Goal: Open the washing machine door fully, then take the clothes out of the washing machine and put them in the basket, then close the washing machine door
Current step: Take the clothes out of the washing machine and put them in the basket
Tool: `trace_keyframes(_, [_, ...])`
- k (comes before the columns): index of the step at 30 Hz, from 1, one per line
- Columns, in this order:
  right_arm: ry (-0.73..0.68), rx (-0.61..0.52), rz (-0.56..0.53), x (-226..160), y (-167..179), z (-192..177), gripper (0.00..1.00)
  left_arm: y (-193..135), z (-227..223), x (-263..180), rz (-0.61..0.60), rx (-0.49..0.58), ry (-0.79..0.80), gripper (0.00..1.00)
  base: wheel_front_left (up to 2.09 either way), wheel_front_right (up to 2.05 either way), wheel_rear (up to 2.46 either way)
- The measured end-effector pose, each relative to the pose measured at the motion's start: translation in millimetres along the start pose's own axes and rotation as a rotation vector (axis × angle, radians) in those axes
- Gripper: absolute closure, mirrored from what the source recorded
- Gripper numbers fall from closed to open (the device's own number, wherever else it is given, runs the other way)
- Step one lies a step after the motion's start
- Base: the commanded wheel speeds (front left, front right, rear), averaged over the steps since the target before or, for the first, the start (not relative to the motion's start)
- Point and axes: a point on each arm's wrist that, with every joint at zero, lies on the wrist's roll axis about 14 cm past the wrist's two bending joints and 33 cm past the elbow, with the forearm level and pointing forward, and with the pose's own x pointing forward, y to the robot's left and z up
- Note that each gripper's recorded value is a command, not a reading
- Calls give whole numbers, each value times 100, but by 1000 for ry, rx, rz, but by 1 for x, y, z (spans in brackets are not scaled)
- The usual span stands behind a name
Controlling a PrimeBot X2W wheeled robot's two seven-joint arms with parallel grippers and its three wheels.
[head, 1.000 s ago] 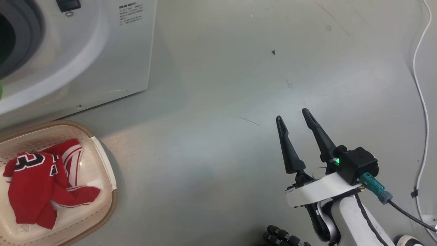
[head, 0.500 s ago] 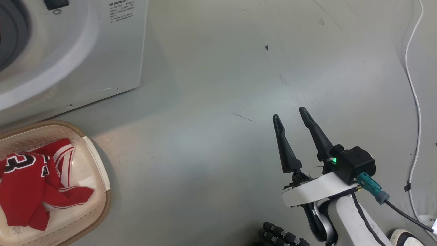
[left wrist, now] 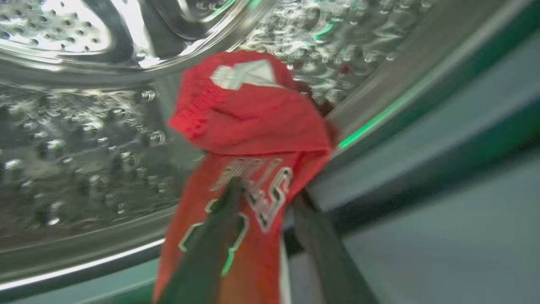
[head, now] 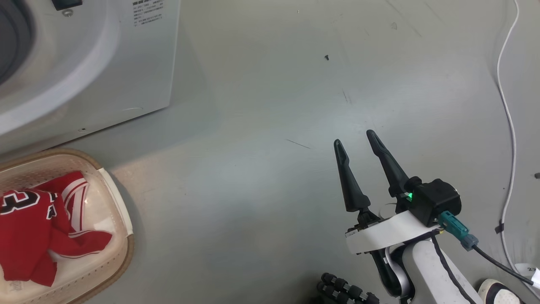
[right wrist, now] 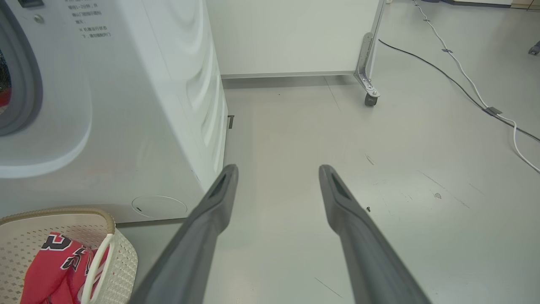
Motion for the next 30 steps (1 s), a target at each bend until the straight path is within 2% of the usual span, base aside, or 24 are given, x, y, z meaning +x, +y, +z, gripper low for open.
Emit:
trace_keyframes(17, [-20, 5, 24, 5, 7, 5, 0, 0, 4, -7, 28, -26, -9, 100, 0, 0, 0])
trace_keyframes(30, [-60, -10, 47, 6, 12, 17, 0, -13, 26, -28, 12, -41, -117, 100, 0, 0, 0])
